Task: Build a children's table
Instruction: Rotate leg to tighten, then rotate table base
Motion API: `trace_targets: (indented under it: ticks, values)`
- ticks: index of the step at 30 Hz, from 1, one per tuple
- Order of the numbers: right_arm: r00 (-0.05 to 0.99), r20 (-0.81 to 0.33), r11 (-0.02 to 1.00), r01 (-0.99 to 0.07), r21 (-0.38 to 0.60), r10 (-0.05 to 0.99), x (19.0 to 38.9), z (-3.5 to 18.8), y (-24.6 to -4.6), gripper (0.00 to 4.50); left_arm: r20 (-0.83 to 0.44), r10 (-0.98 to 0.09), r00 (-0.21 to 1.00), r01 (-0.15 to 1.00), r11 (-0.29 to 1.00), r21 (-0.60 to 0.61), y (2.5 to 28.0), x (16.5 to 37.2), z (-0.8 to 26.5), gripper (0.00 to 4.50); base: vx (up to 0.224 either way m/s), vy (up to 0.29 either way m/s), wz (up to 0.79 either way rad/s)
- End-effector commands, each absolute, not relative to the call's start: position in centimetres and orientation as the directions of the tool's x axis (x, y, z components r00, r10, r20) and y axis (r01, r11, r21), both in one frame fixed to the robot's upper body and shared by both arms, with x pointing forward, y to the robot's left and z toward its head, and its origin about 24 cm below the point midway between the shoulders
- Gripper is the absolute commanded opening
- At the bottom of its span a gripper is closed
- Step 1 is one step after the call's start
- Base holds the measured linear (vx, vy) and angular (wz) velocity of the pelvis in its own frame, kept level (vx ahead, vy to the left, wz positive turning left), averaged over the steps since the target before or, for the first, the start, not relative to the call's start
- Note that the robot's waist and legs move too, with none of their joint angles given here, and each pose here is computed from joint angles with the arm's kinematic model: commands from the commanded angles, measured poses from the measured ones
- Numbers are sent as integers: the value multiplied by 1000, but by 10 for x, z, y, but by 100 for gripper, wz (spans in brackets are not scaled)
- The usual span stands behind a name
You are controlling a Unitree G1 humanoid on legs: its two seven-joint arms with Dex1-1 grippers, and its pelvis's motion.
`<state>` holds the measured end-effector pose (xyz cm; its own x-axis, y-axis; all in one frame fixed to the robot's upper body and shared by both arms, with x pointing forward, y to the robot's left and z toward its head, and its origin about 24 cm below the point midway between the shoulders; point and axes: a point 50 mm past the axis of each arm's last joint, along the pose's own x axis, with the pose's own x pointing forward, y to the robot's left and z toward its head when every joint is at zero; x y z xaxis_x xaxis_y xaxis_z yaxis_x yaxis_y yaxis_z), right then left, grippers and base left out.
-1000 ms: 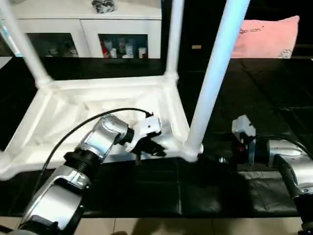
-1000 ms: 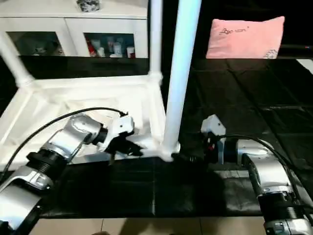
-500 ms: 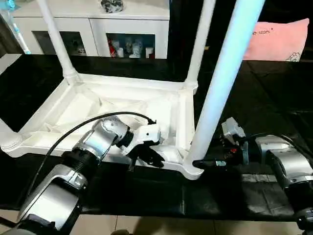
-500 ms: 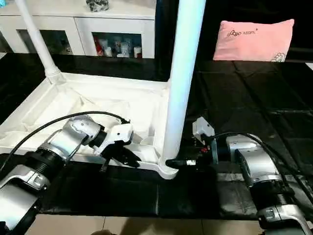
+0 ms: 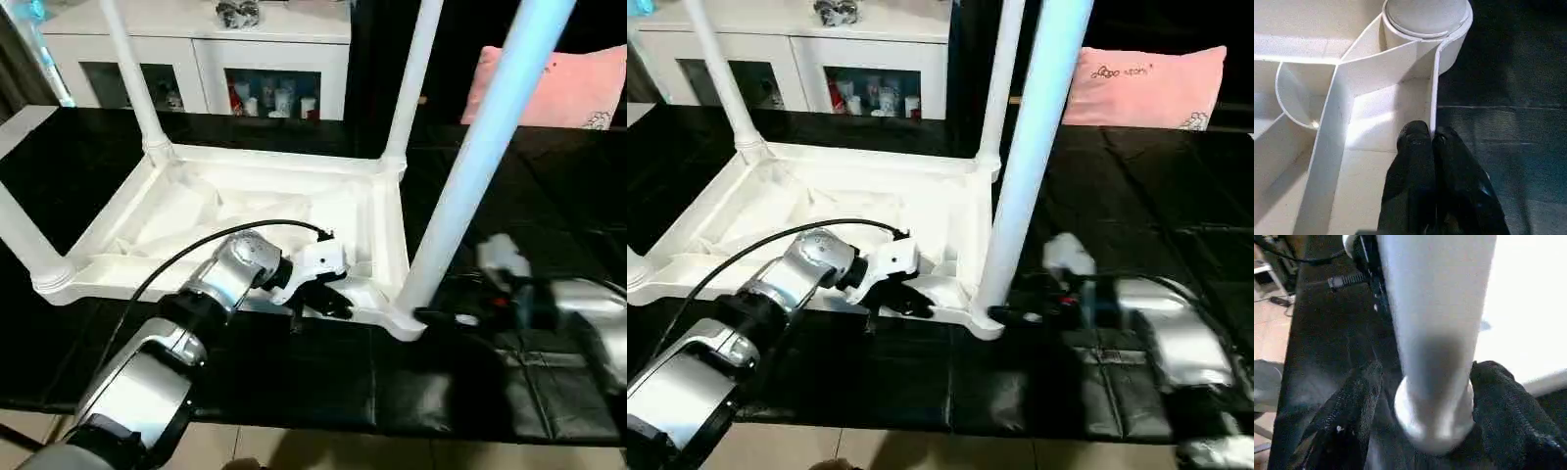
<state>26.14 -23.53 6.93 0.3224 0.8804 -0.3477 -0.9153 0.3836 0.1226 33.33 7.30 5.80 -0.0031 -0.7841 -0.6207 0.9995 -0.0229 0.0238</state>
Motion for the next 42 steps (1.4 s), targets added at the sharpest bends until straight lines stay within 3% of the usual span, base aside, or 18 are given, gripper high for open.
trace_targets:
  ticks: [1,7,12,14,15,18,21,25,30,31,33,35,40,42]
  values:
    - [326,-343,387,-914,124,881,254,72,-239,305,-623,-773,124,991,69,113,79,347,67,0,0,0,0]
    - [375,-341,435,-893,115,862,241,76,-243,305,-613,-751,246,968,165,187,73,358,69,0,0,0,0]
    - [399,-288,442,-891,101,870,245,73,-218,305,-554,-775,305,950,206,234,68,362,74,0,0,0,0]
    - [433,-274,469,-880,79,859,253,69,-205,305,-507,-805,308,951,238,199,68,363,79,0,0,0,0]
    - [437,-273,472,-878,78,857,254,69,-203,298,-503,-807,309,950,240,197,68,364,79,44,0,0,0]
    - [469,-240,498,-863,79,850,263,67,-189,298,-478,-826,299,954,247,171,72,365,84,61,0,0,0]
    - [465,-173,482,-874,69,868,271,72,-166,298,-477,-846,239,971,197,138,91,361,92,95,0,0,0]
    - [466,-125,477,-875,82,876,276,77,-153,298,-518,-834,192,981,154,115,112,354,93,127,0,0,0]
    - [471,-72,476,-873,106,879,285,79,-129,298,-681,-702,208,978,135,159,171,338,89,154,0,0,0]
    - [472,-71,477,-872,108,879,286,79,-128,298,-686,-695,213,977,138,164,173,338,89,180,0,0,0]
    - [493,-67,497,-859,119,868,290,77,-119,298,-709,-660,248,969,160,191,185,334,92,185,0,0,0]
    - [533,-81,540,-832,132,842,297,74,-109,298,-713,-644,275,961,179,209,194,328,97,221,0,0,0]
    - [691,-143,705,-698,127,709,322,64,-87,298,-711,-593,378,924,190,332,200,321,107,237,0,0,0]
    - [786,-183,807,-578,124,591,336,59,-82,298,-703,-542,461,882,198,427,199,323,105,272,0,0,0]
